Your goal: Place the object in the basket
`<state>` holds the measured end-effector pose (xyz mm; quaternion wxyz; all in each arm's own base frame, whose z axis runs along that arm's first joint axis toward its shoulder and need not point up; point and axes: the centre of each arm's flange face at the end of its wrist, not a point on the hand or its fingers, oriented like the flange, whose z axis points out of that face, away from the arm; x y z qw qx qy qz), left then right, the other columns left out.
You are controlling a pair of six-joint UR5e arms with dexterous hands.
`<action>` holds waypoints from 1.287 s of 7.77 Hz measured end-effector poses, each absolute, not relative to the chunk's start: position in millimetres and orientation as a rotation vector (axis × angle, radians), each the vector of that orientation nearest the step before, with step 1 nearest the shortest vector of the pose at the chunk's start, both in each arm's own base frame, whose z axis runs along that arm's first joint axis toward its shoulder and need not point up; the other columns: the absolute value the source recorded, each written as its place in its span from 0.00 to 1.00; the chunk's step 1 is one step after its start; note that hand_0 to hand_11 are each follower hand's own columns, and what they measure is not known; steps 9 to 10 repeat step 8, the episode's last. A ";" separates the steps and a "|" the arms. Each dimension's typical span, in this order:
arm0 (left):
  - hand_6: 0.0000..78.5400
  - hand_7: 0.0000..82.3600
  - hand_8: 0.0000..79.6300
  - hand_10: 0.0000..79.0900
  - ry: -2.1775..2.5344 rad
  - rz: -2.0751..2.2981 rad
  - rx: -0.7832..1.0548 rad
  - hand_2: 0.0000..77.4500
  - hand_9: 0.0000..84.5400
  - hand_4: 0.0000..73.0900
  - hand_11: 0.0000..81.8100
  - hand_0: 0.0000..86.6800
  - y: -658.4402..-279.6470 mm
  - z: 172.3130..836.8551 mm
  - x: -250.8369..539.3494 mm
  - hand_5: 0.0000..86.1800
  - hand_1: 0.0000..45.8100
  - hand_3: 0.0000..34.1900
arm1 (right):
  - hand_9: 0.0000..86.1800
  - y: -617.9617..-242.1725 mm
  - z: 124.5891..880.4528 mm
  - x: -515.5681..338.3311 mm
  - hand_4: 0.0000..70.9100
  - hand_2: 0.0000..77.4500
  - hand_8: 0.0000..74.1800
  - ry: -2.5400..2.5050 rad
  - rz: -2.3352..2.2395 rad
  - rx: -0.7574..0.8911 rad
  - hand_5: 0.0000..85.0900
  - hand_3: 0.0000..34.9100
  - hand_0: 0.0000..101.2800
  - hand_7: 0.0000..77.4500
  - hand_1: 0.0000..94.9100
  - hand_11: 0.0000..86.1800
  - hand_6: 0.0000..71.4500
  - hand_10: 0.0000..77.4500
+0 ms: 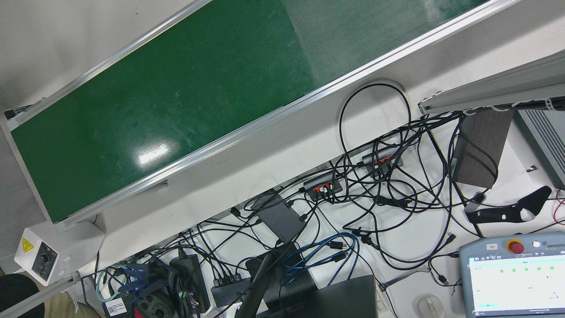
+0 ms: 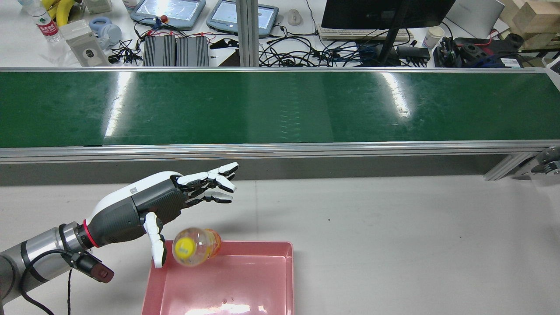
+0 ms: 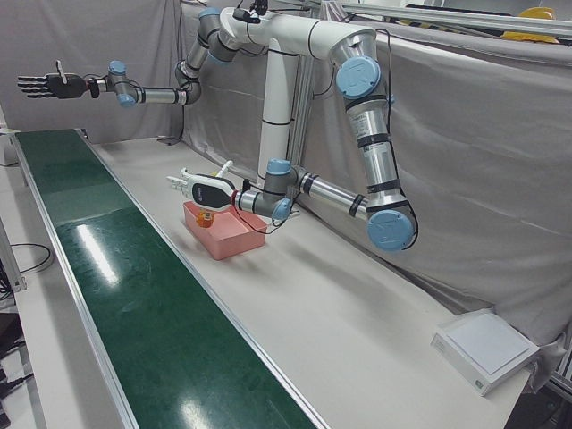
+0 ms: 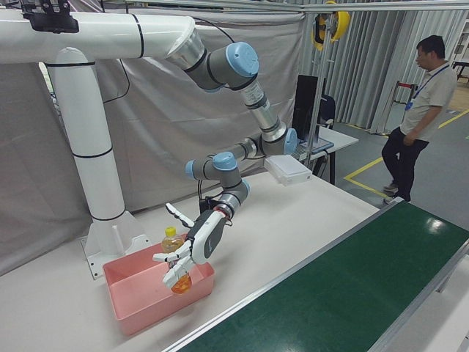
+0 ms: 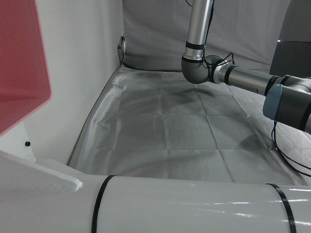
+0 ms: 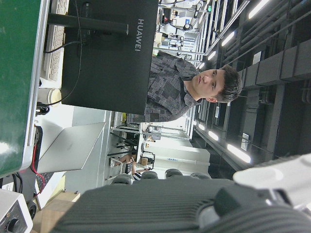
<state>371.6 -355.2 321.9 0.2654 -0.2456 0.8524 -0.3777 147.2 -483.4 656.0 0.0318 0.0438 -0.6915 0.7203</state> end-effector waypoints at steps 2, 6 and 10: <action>0.01 0.03 0.03 0.10 2.311 -1.012 -0.672 0.00 0.03 0.23 0.17 0.60 -352.5 323.6 369.3 0.22 0.02 0.00 | 0.00 -483.3 656.5 147.2 0.00 0.01 0.00 -2.128 2.219 0.135 0.00 0.00 0.00 0.01 0.00 0.00 0.00 0.00; 0.01 0.03 0.03 0.10 2.316 -1.006 -0.684 0.00 0.02 0.19 0.15 0.60 -351.9 323.0 369.7 0.20 0.04 0.00 | 0.00 -483.3 656.5 147.2 0.00 0.01 0.00 -2.128 2.220 0.135 0.00 0.00 0.00 0.01 0.00 0.00 0.00 0.00; 0.02 0.03 0.04 0.12 2.318 -1.007 -0.702 0.00 0.05 0.20 0.19 0.60 -352.2 322.2 369.1 0.25 0.04 0.00 | 0.00 -483.3 656.5 147.2 0.00 0.01 0.00 -2.128 2.220 0.135 0.00 0.00 0.00 0.01 0.00 0.00 0.00 0.00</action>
